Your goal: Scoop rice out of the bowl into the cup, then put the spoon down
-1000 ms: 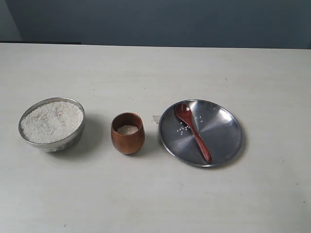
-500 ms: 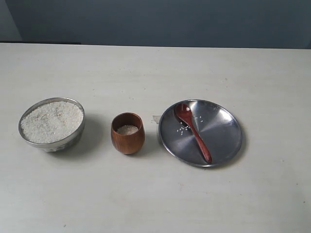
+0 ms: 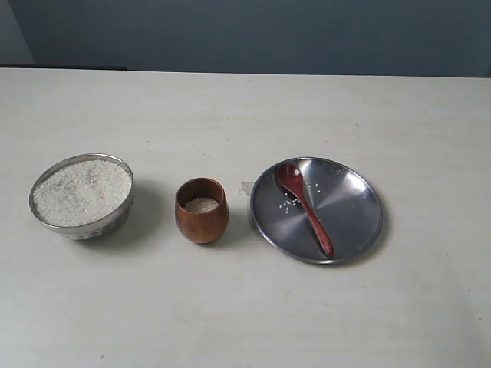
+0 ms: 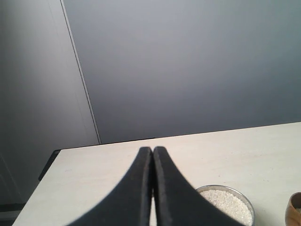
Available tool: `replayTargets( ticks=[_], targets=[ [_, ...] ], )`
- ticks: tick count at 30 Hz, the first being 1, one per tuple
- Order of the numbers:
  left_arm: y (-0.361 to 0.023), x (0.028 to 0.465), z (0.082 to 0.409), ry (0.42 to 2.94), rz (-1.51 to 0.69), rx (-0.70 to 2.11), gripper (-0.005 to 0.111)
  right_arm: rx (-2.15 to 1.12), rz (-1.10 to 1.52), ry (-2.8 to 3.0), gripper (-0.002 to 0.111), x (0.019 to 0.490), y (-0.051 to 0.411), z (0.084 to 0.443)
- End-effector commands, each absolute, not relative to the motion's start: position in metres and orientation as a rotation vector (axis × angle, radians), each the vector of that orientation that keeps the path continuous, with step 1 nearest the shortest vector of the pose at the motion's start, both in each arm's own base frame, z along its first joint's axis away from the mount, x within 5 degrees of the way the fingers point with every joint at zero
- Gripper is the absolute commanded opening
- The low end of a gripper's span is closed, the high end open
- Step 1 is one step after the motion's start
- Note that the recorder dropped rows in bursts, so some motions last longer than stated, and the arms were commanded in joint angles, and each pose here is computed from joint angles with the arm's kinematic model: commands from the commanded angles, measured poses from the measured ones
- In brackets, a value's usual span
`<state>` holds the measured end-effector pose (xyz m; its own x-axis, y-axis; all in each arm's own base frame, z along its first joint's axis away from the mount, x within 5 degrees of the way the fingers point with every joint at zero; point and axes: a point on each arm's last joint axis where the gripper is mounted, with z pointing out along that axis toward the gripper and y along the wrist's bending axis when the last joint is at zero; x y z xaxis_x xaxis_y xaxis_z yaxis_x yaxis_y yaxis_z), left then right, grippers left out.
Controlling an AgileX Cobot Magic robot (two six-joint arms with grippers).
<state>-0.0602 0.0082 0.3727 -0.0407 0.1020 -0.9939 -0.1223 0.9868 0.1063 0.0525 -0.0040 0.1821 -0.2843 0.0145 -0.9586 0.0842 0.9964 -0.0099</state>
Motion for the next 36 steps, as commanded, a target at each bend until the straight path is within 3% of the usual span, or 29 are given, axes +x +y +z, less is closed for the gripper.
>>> replayTargets(
  ticks=[1, 36],
  targets=[
    [0.0084, -0.0612, 0.375, 1.59, 0.177, -0.017, 0.0, 0.063, -0.075, 1.848, 0.0, 0.0521, -0.0038, 0.1841],
    [0.0085, -0.0612, 0.3751, 1.59, 0.179, -0.017, 0.0, 0.114, -0.093, 1.844, 0.0, 0.0518, -0.0074, 0.1843]
  ],
)
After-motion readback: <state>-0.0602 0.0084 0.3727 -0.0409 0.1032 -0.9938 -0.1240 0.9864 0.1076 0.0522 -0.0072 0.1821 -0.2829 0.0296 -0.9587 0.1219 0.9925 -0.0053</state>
